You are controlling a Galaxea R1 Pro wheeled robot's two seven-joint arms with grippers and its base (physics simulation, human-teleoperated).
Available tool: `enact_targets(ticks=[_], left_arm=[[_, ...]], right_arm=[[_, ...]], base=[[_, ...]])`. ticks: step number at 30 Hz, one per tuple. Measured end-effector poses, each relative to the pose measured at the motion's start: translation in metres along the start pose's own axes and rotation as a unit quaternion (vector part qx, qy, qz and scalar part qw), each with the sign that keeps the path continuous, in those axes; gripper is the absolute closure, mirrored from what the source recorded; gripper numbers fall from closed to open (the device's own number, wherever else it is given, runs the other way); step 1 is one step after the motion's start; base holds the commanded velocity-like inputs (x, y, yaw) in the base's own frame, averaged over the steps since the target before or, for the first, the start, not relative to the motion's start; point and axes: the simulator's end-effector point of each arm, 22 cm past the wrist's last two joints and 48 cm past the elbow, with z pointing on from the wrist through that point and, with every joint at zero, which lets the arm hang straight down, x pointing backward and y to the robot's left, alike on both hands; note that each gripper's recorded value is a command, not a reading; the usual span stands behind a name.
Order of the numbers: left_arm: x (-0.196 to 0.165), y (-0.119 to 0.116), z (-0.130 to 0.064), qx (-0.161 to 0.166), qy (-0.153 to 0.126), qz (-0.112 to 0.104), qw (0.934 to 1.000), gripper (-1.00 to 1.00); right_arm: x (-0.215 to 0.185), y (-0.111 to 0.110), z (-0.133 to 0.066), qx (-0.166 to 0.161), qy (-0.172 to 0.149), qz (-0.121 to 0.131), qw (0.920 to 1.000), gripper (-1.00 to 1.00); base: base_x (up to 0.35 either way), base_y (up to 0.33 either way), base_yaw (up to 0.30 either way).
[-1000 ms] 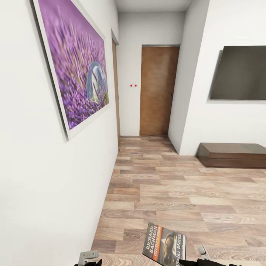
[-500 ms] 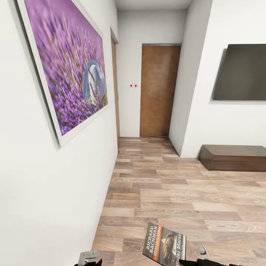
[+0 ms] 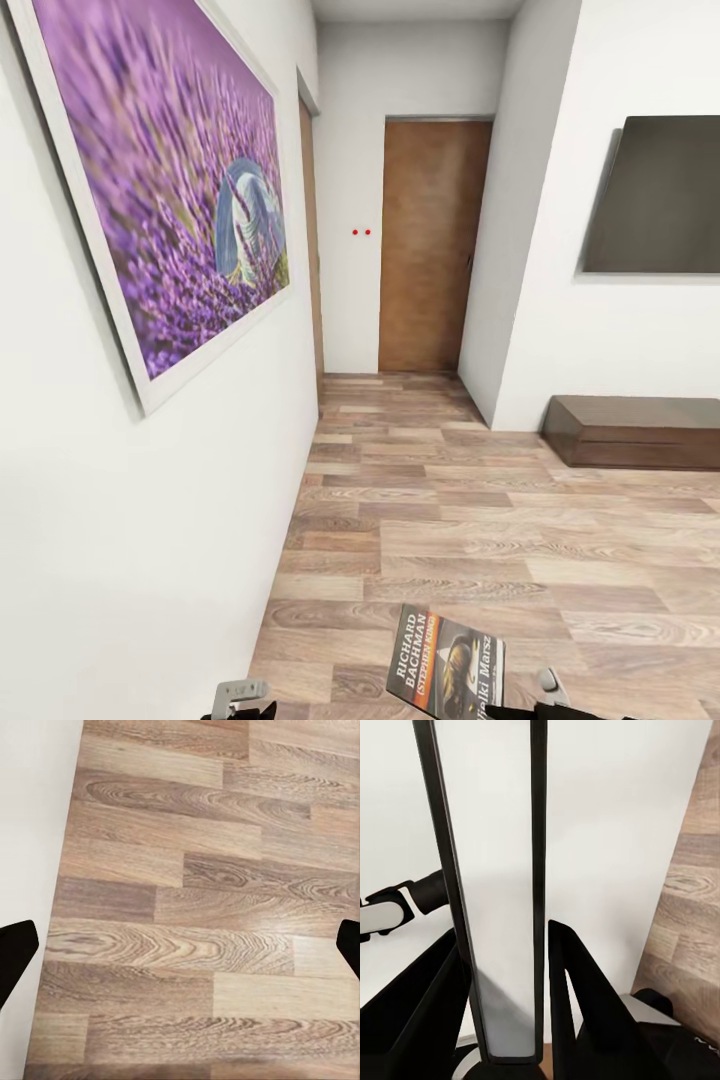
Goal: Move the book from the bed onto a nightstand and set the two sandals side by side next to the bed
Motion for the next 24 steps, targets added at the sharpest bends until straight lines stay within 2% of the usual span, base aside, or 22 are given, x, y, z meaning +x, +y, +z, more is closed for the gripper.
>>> enact_targets(ticks=[8, 24], left_arm=[[-0.0001, 0.0000, -0.0001, 0.000, 0.000, 0.000, 1.0000, -1.00], [-0.0001, -0.0001, -0.0004, 0.000, 0.000, 0.000, 1.0000, -1.00]], right_arm=[[0.0021, -0.0013, -0.0008, 0.002, 0.000, 0.003, 1.0000, 1.00], [0.0035, -0.0008, 0.0000, 0.001, 0.001, 0.005, 1.0000, 1.00]], base=[[0.047, 0.000, 0.000], [0.318, 0.000, 0.000]])
